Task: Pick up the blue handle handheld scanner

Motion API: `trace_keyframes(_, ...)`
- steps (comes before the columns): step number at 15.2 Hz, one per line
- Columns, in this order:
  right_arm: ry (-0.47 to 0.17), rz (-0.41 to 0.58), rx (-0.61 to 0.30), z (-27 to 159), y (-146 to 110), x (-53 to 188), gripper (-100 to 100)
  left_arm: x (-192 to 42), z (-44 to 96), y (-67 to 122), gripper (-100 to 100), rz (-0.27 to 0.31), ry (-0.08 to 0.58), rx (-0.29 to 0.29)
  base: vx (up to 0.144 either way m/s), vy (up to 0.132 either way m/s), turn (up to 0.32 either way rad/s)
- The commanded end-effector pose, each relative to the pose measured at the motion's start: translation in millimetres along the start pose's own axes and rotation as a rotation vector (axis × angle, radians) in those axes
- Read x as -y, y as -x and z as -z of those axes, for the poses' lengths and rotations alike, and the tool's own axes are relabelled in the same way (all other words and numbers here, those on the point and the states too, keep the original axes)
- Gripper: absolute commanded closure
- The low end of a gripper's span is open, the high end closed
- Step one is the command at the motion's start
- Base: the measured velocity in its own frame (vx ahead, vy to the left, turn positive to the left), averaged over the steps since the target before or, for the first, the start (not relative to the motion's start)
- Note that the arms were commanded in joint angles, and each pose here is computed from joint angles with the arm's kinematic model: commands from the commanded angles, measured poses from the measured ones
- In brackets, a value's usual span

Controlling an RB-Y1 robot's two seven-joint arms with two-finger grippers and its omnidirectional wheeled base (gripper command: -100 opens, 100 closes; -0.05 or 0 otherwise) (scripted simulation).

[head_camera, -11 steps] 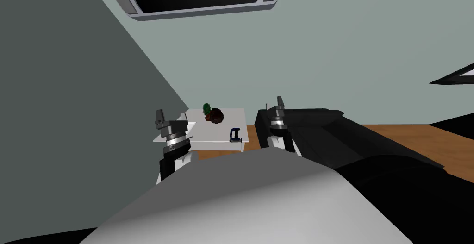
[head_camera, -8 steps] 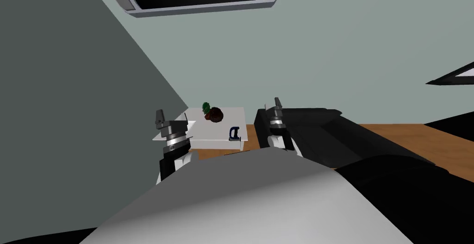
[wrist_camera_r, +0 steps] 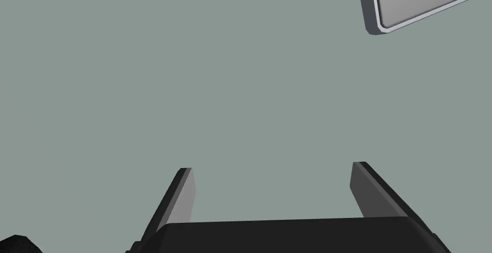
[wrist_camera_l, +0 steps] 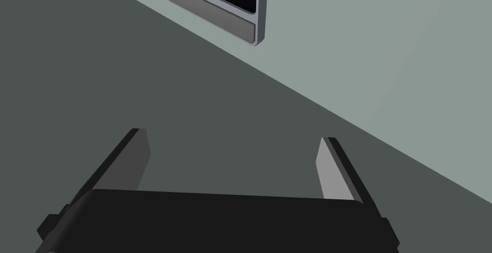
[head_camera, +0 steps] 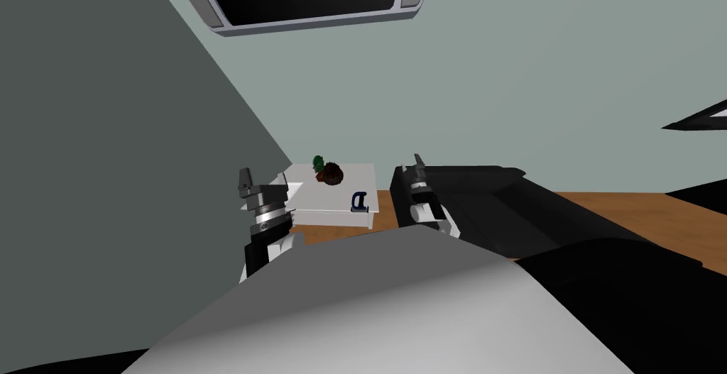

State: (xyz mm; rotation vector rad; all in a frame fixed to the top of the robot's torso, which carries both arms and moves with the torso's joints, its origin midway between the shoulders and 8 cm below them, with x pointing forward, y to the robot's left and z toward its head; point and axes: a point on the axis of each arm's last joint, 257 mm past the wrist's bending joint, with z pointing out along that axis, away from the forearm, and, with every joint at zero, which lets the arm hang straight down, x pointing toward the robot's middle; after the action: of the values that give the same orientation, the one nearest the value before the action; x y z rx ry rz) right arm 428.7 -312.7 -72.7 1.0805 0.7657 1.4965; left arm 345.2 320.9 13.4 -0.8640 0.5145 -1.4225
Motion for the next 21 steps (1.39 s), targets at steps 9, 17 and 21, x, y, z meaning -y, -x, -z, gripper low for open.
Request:
trace_keyframes(9, -0.217, -0.222, 0.099, -10.6, 34.7, 86.0, -100, 0.0, 0.0, 0.0, 0, 0.0, 0.0, 0.0, -0.019, 0.003, 0.042)
trace_keyframes(17, -0.356, -0.404, 0.207, -10.5, 58.2, 144.8, -100, 0.0, 0.0, 0.0, 0, 0.0, 0.0, 0.0, -0.01, 0.008, 0.055)
trace_keyframes(21, -0.401, -0.473, 0.251, -8.8, 65.2, 164.7, -100, 0.0, 0.0, 0.0, 0, 0.0, 0.0, 0.0, -0.005, 0.008, 0.037)
